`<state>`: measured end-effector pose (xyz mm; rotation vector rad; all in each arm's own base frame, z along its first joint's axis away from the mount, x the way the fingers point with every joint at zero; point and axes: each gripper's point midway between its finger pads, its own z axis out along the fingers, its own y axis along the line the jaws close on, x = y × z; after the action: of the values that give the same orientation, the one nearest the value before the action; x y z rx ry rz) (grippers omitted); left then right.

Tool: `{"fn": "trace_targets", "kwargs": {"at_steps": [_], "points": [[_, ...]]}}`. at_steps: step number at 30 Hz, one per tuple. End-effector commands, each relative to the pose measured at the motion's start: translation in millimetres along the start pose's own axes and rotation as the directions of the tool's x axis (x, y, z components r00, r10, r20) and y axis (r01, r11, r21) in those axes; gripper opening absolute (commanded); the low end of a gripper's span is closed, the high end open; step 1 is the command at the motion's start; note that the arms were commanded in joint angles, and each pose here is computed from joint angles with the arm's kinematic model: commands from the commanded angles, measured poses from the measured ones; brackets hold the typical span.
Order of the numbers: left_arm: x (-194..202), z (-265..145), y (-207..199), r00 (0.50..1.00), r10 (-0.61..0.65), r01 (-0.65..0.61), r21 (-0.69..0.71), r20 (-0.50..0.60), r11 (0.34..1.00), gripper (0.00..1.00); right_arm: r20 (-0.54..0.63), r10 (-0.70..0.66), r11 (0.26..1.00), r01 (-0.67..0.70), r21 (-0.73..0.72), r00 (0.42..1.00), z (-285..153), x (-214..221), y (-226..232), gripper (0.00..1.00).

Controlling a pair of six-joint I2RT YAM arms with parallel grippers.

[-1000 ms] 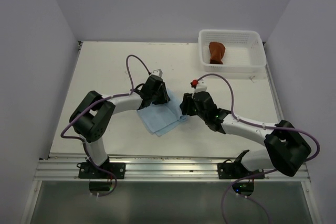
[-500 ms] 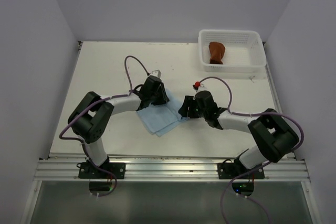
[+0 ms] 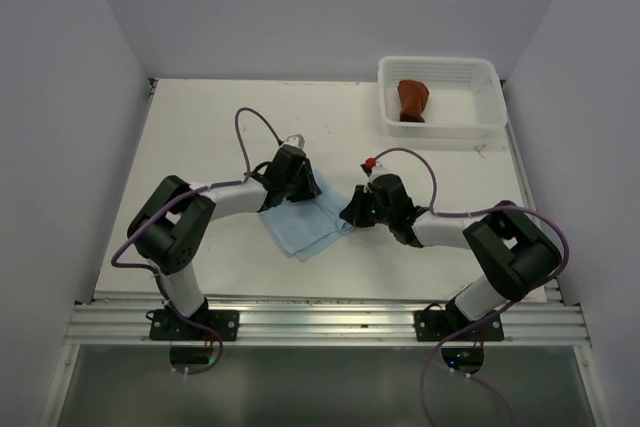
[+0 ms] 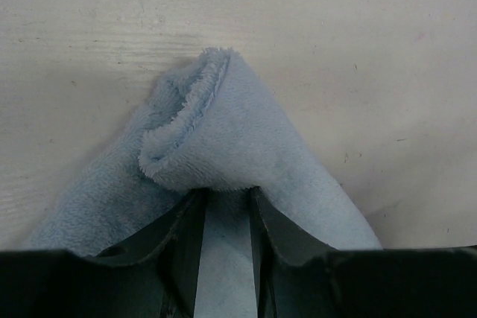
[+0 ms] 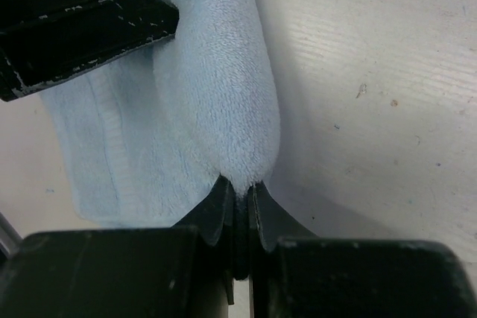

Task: Roll the towels
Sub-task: Roll the towel

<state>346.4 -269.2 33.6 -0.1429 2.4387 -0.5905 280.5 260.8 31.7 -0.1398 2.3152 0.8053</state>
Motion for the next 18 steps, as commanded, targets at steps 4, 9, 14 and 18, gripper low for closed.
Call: {"fn": "trace_targets", "kwargs": {"at_steps": [4, 9, 14, 18], "points": [[-18, -12, 1, 1.0, -0.021, 0.021, -0.023, -0.005, 1.0, 0.33, 0.063, -0.131, 0.989, 0.126, 0.072, 0.989, -17, -12, -3, 0.0], [-42, -29, -22, 0.999, -0.008, 0.007, 0.036, 0.036, 0.999, 0.34, 0.117, -0.236, 0.95, 0.204, 0.237, 0.965, -28, -30, -20, 0.0], [-51, -42, -30, 0.998, -0.008, 0.005, 0.051, 0.057, 0.999, 0.34, 0.109, -0.333, 0.901, 0.281, 0.331, 0.937, -33, -37, -28, 0.0], [-57, -49, -34, 0.997, -0.011, 0.007, 0.063, 0.073, 0.998, 0.34, 0.088, -0.447, 0.834, 0.38, 0.4, 0.89, -34, -36, -22, 0.0]]}}
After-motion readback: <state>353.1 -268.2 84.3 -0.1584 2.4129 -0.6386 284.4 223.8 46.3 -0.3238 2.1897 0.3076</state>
